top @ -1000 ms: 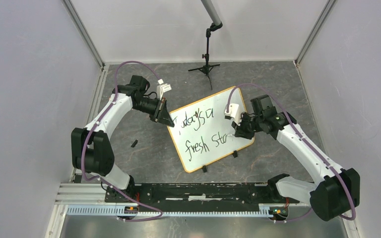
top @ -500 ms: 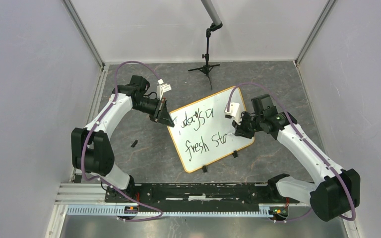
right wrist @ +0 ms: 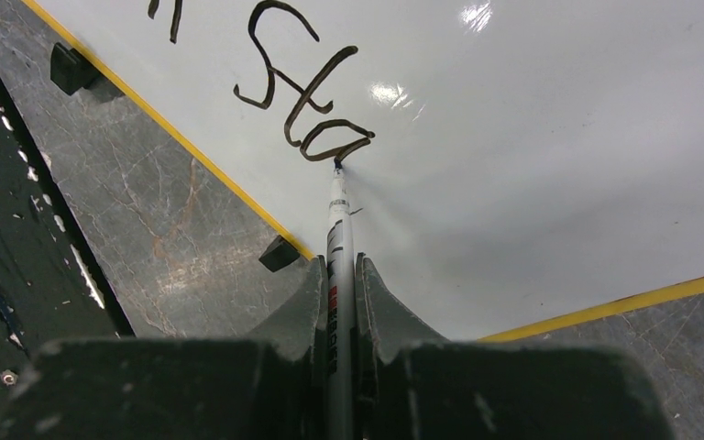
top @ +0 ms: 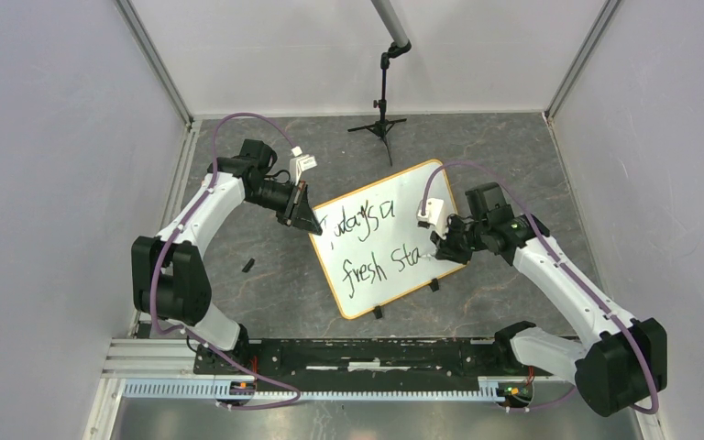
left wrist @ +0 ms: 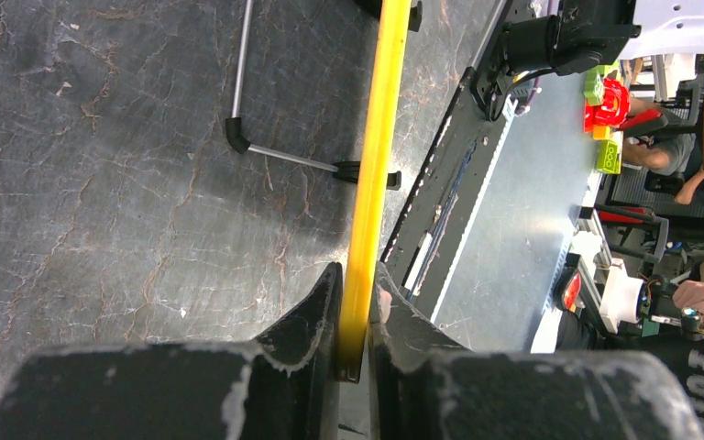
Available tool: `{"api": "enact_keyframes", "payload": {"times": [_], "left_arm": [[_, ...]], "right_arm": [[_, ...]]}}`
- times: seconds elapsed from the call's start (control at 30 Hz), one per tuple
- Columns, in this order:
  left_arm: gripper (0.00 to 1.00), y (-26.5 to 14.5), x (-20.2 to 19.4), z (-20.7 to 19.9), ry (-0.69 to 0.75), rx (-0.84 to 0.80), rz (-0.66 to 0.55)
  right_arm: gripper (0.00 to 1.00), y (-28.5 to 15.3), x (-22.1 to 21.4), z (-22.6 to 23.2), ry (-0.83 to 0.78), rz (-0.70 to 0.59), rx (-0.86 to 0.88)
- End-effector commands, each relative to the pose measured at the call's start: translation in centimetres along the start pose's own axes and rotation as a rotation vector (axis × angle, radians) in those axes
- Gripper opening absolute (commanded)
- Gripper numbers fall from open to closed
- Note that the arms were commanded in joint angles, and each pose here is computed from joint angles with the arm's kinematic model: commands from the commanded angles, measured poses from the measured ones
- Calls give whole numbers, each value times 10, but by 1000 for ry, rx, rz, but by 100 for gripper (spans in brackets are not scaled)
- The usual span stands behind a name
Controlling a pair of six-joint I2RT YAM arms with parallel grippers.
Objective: Write a sentence on the whiteboard
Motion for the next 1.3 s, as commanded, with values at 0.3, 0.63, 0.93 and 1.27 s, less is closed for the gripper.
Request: {"api": "enact_keyframes", "payload": {"times": [0.3,0.63,0.93,1.27], "left_arm": [[2,3,-5,20,105,107,49],[2,3,-7,21,105,110,54],[2,3,-6,21,104,111,53],[3,3,-6,21,105,105,51]], "right_arm": [[0,-27,36,-14,-88,-63,-83],[0,-15,38,-18,-77,-66,-57],[0,-12,20,-25,-65,-11,-102],[0,-2,-15,-10,-29,51,-42]]}}
Point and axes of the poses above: each gripper's point midway between its finger pads, its own y axis out along the fingers, its own z axis along the line the jaws close on, x = y × z, the point moved 5 cm from there along -y, back along the fingers, and after that the axes turned 11 degrees about y, right-handed, at the moved point
